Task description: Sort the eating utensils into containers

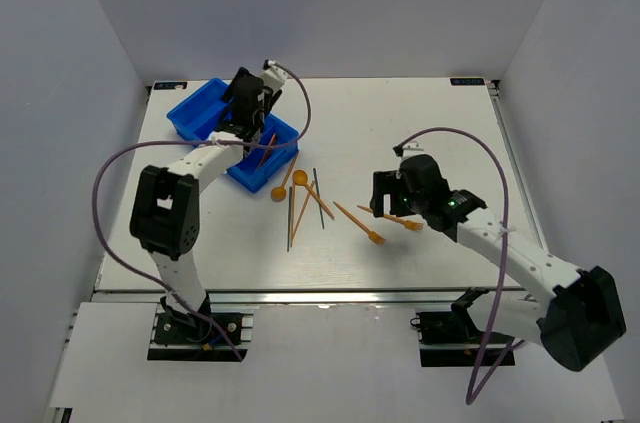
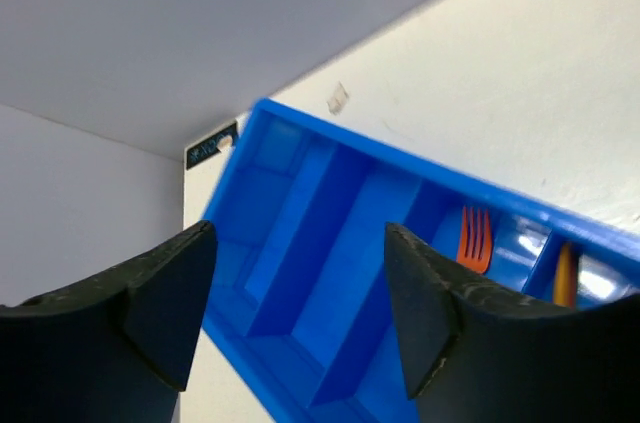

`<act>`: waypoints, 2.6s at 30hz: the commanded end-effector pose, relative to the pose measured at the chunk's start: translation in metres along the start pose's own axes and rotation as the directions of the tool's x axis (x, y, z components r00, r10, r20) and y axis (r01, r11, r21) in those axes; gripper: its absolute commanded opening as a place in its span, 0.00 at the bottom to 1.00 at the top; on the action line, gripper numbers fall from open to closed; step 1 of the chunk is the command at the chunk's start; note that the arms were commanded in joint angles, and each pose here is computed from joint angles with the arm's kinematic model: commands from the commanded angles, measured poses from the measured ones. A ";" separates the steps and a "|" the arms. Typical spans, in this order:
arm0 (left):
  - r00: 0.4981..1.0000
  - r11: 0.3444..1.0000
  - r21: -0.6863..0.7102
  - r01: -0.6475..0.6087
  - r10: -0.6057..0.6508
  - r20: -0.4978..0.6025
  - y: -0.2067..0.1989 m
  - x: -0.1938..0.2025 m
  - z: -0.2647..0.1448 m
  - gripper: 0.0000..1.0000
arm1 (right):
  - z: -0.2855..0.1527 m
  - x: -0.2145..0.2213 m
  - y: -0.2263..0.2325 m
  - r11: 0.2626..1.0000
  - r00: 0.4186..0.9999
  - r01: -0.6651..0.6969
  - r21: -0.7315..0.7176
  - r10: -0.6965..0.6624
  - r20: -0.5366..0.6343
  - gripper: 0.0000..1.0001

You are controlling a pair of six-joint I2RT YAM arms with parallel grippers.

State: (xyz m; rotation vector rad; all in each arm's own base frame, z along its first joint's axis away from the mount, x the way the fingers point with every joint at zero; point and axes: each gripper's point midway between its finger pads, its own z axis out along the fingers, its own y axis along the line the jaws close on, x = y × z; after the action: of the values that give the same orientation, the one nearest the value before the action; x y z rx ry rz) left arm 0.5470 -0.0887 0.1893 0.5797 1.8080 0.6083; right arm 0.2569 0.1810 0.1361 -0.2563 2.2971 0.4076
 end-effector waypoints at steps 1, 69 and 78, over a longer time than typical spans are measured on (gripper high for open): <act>0.965 0.974 -0.044 0.221 -0.212 0.156 0.056 -0.059 -0.044 0.79 | 0.015 0.011 0.001 0.999 0.994 0.054 -0.003 -0.054 -0.097 0.88; 0.713 0.580 0.424 0.695 -0.632 -0.304 -0.069 -0.058 -0.184 0.00 | -0.040 -0.063 0.099 0.950 0.988 -0.041 -0.311 0.086 0.130 0.89; 0.967 0.977 -0.069 0.200 -0.208 -0.147 0.041 -0.033 -0.035 0.00 | -0.050 -0.043 0.049 0.978 0.990 -0.038 -0.205 0.065 0.126 0.89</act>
State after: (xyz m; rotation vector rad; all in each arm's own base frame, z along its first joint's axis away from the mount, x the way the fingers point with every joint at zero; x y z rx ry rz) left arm 0.5128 -0.1196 0.2625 0.1394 1.9623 0.1860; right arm 0.2446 0.2226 0.2262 -0.2218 2.0961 0.7318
